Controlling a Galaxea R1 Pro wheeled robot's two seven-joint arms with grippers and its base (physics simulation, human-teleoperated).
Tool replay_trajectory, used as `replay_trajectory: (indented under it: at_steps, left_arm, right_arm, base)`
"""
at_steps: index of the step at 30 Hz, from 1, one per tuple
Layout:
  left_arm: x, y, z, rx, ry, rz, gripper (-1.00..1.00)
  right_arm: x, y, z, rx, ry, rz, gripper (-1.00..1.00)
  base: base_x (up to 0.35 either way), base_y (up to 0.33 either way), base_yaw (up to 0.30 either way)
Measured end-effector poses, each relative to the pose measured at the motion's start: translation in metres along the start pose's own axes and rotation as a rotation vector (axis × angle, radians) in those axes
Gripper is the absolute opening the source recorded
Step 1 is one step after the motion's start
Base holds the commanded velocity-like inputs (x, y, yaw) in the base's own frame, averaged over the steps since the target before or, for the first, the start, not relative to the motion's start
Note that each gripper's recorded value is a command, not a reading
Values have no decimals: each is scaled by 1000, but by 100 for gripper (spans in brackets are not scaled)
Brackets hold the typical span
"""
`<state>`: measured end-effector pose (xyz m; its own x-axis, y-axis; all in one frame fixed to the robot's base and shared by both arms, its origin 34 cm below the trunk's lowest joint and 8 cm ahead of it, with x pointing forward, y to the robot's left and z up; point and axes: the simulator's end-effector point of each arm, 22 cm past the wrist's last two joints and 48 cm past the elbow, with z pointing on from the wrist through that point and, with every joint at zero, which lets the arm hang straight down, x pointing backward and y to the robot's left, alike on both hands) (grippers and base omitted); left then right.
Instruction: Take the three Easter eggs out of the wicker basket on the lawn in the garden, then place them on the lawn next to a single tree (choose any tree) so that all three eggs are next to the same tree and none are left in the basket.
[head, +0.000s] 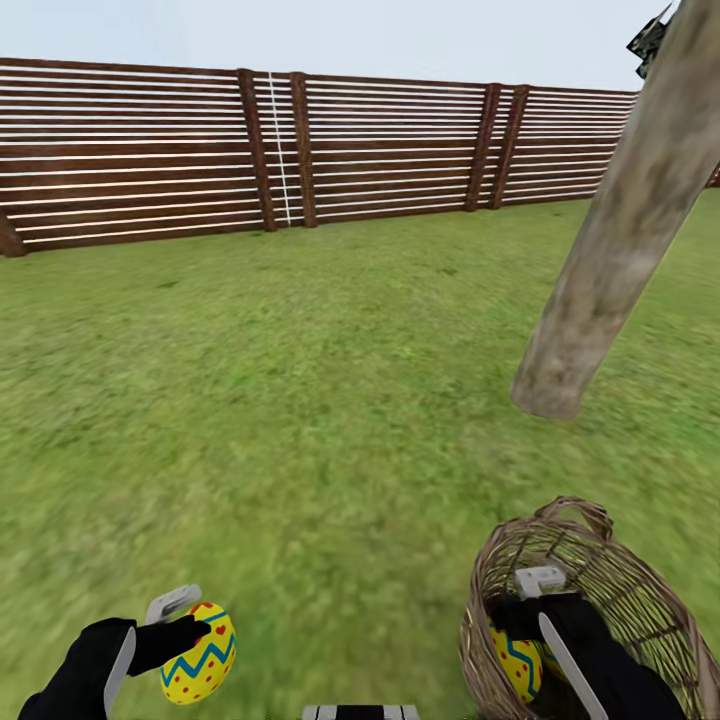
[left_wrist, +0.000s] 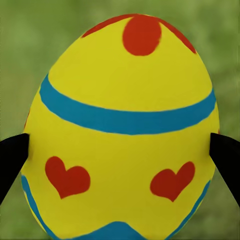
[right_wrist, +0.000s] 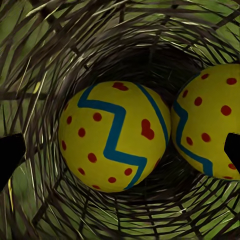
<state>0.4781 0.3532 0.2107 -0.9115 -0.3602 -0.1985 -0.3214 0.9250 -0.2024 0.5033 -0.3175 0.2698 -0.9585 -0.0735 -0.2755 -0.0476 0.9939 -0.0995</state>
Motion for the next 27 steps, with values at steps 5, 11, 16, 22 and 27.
replay_trajectory:
  at_steps: [5, 11, 16, 22, 27]
  left_arm:
    - [6, 2, 5, -4, 15, -2, -100]
    - [-46, 13, -18, -25, -110, 14, -100]
    - [-122, 18, -71, -40, -320, 18, -100]
    - [-171, -11, -113, 80, -478, -7, -100]
    - [-196, -24, -139, 110, -581, 13, -100]
  right_arm:
    - [5, 1, 6, -1, 15, -1, 100]
    - [5, 3, 6, -5, 14, -2, 100]
    - [-3, 5, 2, -6, -6, -6, 100]
    - [-6, 6, 1, -8, -14, -8, 100]
    - [-6, 7, 1, -8, -13, -9, 100]
  base:
    - [0, 0, 0]
    - [0, 0, 0]
    - [0, 0, 0]
    - [0, 0, 0]
    - [0, 0, 0]
